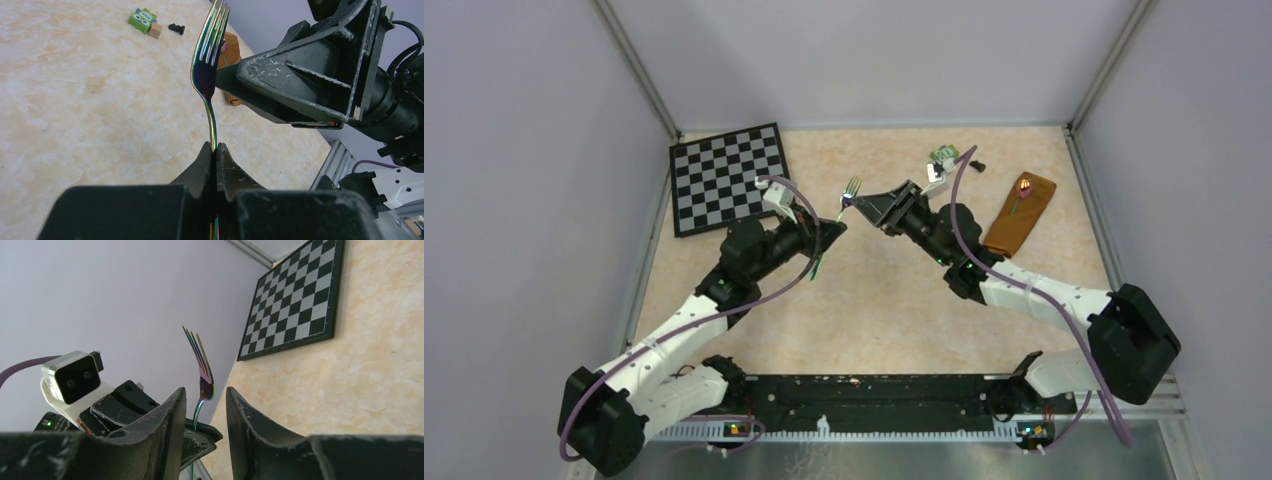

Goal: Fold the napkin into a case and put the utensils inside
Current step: Pass from the left arm to the right

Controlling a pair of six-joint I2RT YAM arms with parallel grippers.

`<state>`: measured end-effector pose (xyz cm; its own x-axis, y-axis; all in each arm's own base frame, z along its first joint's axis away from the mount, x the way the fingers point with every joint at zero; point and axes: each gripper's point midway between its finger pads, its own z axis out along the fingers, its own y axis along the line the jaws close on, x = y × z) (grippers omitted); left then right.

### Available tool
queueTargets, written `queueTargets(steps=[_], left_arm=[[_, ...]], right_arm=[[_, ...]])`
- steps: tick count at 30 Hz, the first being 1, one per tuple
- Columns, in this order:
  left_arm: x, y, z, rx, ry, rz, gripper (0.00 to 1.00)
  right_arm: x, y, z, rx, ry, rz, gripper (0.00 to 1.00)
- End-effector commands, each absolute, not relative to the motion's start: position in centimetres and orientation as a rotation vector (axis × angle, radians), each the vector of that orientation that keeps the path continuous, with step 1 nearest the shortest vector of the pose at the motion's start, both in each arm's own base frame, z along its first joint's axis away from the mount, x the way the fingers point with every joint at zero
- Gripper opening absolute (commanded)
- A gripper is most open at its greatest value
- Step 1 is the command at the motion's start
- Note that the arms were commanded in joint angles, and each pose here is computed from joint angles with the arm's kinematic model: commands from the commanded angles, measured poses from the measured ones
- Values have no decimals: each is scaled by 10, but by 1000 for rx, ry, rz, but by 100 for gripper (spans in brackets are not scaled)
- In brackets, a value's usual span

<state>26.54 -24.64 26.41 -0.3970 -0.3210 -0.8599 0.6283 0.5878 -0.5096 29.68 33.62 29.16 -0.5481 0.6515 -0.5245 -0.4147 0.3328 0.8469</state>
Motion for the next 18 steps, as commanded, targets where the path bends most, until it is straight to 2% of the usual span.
queueTargets(steps=[1, 11, 18], left_arm=[[266, -250, 280, 263, 1613, -1083, 0], [266, -254, 282, 260, 1605, -1112, 0], [264, -251, 285, 251, 1597, -1109, 0]], right_arm=[[298, 333, 317, 172, 1532, 1432, 32], [295, 341, 320, 131, 1481, 1493, 26], [297, 325, 307, 173, 1508, 1433, 35]])
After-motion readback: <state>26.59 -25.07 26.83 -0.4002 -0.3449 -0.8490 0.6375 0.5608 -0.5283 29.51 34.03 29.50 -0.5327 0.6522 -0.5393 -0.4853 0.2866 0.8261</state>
